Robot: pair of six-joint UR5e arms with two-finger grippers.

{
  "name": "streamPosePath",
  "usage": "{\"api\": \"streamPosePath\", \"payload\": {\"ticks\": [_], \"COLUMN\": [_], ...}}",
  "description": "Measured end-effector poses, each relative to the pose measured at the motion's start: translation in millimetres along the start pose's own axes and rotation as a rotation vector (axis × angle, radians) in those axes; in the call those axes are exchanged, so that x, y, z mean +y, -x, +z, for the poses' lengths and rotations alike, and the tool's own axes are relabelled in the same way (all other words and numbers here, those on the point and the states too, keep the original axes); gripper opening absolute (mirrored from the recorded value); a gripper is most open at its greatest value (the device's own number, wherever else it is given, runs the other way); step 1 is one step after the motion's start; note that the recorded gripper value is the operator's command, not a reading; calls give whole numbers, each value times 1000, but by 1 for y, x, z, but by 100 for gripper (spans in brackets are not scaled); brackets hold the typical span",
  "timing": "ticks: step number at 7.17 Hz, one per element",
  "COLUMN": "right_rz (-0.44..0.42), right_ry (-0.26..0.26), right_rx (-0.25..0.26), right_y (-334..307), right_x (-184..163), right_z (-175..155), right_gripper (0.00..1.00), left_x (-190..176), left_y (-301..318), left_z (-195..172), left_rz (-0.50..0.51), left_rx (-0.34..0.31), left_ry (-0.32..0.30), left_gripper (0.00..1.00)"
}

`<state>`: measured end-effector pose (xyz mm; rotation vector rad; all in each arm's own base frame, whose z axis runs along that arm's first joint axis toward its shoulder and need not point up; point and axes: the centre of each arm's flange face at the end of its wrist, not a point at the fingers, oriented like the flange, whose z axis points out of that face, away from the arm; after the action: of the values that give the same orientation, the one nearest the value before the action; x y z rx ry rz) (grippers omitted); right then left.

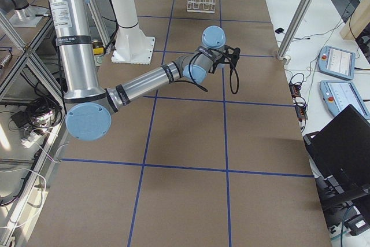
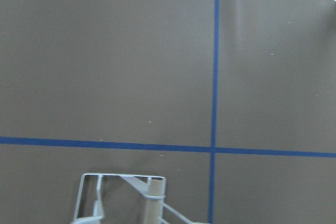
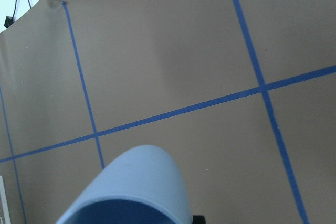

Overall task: Hang cup on cup holder
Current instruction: 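Carry the blue cup toward the center while the left gripper approaches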

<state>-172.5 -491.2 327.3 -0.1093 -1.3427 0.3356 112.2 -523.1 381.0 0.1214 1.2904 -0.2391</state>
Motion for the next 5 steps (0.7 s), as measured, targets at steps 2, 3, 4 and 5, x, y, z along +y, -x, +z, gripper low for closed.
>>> {"api": "streamPosePath", "payload": {"ticks": [2,3,4,5], "right_rz": [67,62,49,41], "right_ry": [70,132,198,256], "right_rx": [-29,-34,-35,-35], "right_y": [30,41,50,57], "right_x": [17,29,42,53], "right_z": [15,21,26,29], "right_gripper": [0,0,0,0], "left_x": [15,25,40,55], "left_y": [-58,-92,-121,-143], "left_z": [26,39,54,67], "left_rz": [-26,-32,-32,-49], "left_rx": [90,143,192,243], "left_ry": [43,73,108,113], "left_gripper": [98,98,98,98]}}
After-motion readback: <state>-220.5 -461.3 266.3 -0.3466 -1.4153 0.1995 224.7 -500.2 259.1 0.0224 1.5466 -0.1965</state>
